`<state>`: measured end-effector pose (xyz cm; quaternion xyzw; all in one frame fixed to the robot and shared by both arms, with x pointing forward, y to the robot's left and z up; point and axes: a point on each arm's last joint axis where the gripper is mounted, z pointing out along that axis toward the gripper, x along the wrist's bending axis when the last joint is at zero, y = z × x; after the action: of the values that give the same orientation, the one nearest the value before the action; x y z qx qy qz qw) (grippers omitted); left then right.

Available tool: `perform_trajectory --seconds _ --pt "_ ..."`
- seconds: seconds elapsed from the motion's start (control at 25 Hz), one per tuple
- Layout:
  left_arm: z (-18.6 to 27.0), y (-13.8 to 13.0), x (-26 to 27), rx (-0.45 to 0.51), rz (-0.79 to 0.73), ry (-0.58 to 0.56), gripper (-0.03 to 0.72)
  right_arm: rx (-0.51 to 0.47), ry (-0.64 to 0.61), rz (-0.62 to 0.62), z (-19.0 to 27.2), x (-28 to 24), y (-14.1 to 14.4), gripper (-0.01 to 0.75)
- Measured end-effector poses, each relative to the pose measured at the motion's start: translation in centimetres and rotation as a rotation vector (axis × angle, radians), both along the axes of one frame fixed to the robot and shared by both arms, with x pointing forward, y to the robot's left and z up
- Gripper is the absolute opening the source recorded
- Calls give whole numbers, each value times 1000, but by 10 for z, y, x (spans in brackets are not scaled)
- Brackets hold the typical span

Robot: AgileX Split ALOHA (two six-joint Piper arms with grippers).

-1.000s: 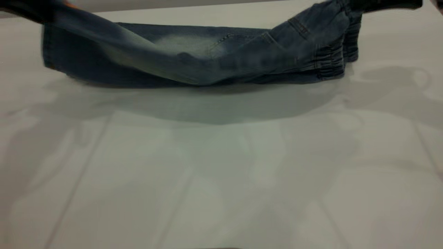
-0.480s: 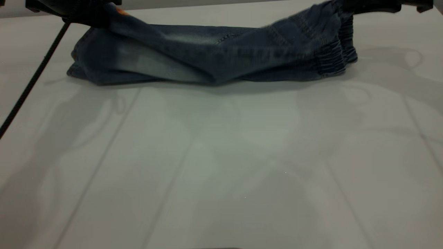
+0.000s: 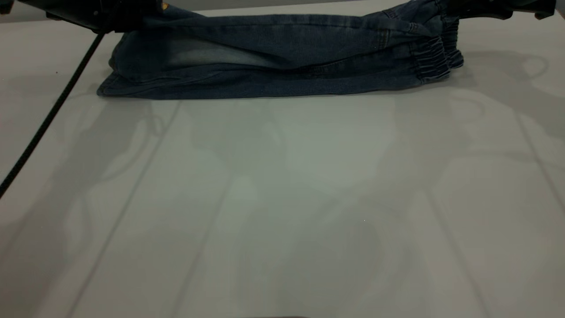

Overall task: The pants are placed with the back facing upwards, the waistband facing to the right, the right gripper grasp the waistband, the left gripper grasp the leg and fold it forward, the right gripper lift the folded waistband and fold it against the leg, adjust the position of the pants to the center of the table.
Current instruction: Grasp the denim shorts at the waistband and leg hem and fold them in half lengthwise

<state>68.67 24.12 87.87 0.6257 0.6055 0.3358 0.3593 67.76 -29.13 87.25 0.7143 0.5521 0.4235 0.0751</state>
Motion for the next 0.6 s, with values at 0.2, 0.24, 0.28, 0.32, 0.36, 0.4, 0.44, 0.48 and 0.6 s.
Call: perform_trajectory --seconds 0.2,0.24,0.28,0.32,0.36,0.4,0.44,0.48,0.6 --pt "-5 1 3 45 -18 -49 80 -38 -24 8 1 7 -2 89" --pt "-4 0 4 69 -32 -68 93 -52 -37 15 3 8 -2 117" --pt "-4 0 4 91 -45 -82 116 -66 -47 22 4 10 -3 147" --pt "-3 0 5 116 -56 -101 146 -77 -57 30 5 11 -3 190" --pt "-2 1 6 143 -67 -117 175 -91 -70 40 7 13 -3 242" --pt "-1 1 6 173 -80 -131 216 -103 -82 49 8 15 -3 298" --pt "0 1 7 198 -89 -145 260 -111 -89 54 9 16 -4 347" --pt "2 1 7 227 -99 -162 304 -119 -97 58 10 17 -4 409" --pt "4 2 8 262 -103 -188 421 -127 -103 46 13 20 -5 570"
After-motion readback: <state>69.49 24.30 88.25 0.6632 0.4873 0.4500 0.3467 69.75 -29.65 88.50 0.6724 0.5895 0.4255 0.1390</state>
